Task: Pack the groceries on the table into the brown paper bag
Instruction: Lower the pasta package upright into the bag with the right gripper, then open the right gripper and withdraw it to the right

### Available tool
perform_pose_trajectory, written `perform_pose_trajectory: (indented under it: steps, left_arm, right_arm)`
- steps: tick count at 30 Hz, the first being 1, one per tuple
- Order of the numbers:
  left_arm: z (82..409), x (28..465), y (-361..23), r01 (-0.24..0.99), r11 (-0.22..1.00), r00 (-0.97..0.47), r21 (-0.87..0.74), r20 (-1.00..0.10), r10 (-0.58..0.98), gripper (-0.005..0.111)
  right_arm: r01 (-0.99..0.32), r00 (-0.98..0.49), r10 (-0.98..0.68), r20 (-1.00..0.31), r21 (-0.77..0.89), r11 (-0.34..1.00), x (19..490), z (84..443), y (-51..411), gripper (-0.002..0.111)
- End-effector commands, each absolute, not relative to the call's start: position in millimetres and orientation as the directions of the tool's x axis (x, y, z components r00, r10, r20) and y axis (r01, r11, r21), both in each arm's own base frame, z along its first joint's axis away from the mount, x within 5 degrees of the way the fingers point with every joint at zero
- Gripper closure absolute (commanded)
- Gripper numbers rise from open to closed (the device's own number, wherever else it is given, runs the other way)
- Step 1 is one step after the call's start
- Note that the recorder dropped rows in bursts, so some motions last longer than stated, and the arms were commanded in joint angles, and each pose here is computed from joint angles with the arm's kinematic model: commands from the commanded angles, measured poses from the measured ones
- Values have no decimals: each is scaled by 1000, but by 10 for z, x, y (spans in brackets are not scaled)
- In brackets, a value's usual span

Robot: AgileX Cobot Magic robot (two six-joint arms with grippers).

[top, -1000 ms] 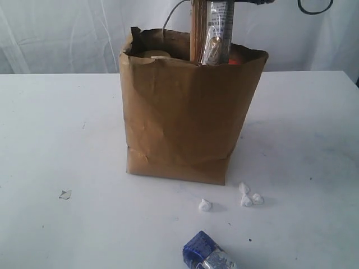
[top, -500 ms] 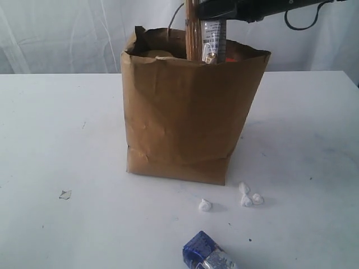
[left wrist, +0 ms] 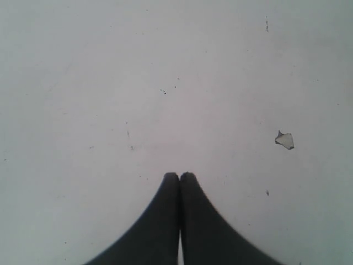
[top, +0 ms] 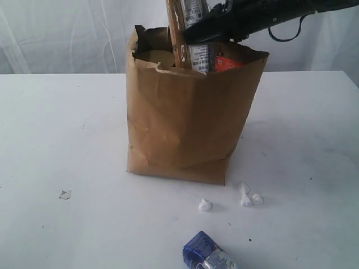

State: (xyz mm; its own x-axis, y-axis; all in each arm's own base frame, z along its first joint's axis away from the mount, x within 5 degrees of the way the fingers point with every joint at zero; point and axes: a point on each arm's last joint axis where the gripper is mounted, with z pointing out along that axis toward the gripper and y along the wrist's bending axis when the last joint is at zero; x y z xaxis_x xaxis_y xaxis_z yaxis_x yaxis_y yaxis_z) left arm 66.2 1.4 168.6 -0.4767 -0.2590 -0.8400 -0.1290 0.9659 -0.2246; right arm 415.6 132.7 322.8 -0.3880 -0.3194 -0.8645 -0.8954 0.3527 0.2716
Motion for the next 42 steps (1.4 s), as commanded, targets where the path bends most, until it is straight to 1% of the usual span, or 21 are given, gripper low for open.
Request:
perform_pose_trajectory:
  steps: [1, 2, 3, 5, 6, 12, 15, 18, 22, 25, 27, 30, 33, 35, 36, 39, 41, 42]
  left_arm:
    - [1677, 659, 7, -123, 964, -472, -235, -841, -265, 107]
    - [1677, 659, 7, -123, 964, -472, -235, -841, -265, 107]
    - [1677, 659, 7, -123, 964, -472, -235, -841, -265, 107]
    - [1677, 659, 7, -123, 964, -472, -235, -841, -265, 107]
    - [1677, 659, 7, -123, 964, -472, -235, -841, -265, 107]
    - [1677, 659, 7, -123, 964, -472, -235, -841, -265, 107]
    - [1677, 659, 7, -123, 964, -472, -235, -841, -265, 107]
    - [1677, 659, 7, -123, 964, -472, -235, -841, -265, 107]
    - [1677, 659, 7, -123, 964, -472, -235, -841, -265, 107]
    - [1677, 659, 7, -122, 965, -472, -233, -841, -263, 107]
    - [1677, 659, 7, -122, 965, -472, -233, -841, -263, 107]
    - [1677, 659, 7, -122, 965, -472, -233, -841, -263, 107]
    - [1677, 659, 7, -122, 965, -472, -233, -841, -263, 107]
    - [1677, 659, 7, -122, 965, -472, -233, -841, -263, 107]
    - [1677, 659, 7, -122, 965, -472, -233, -841, -263, 107]
    - [1677, 659, 7, -122, 965, -472, -233, -841, -263, 107]
    - [1677, 659, 7, -122, 965, -472, -233, -841, -263, 107]
    - [1677, 659, 7, -120, 966, -473, -230, -842, -260, 107]
  right_arm:
    - [-908, -384, -366, -847, 273, 319, 4191, 3081, 1333, 65]
    - [-908, -384, -366, -847, 273, 319, 4191, 3081, 1333, 61]
    - [-908, -384, -366, -847, 273, 319, 4191, 3081, 1333, 54]
    - [-908, -384, -366, -847, 273, 319, 4191, 3081, 1333, 45]
    - [-908, -384, -366, -847, 273, 319, 4191, 3081, 1333, 43]
    - [-904, -392, -363, -845, 281, 322, 4191, 3081, 1333, 43]
    - [-907, -383, -361, -850, 271, 322, 4170, 3138, 1330, 43]
    - [-906, -380, -350, -856, 267, 330, 4112, 3264, 1322, 43]
    - [-916, -336, -347, -875, 218, 337, 4011, 3480, 1272, 43]
    - [-922, -296, -382, -875, 156, 356, 3915, 3637, 1195, 43]
    - [-914, -295, -422, -857, 124, 385, 3848, 3718, 1131, 43]
    - [-881, -324, -507, -799, 59, 469, 3735, 3836, 972, 50]
    - [-802, -388, -574, -721, -43, 596, 3659, 3939, 766, 64]
    - [-711, -460, -577, -675, -110, 694, 3619, 4010, 608, 73]
    - [-654, -495, -553, -671, -131, 745, 3587, 4071, 554, 79]
    - [-465, -604, -435, -668, -148, 873, 3521, 4186, 405, 91]
    - [-371, -642, -368, -673, -148, 917, 3490, 4232, 341, 98]
    - [-301, -664, -314, -679, -141, 943, 3478, 4249, 299, 103]
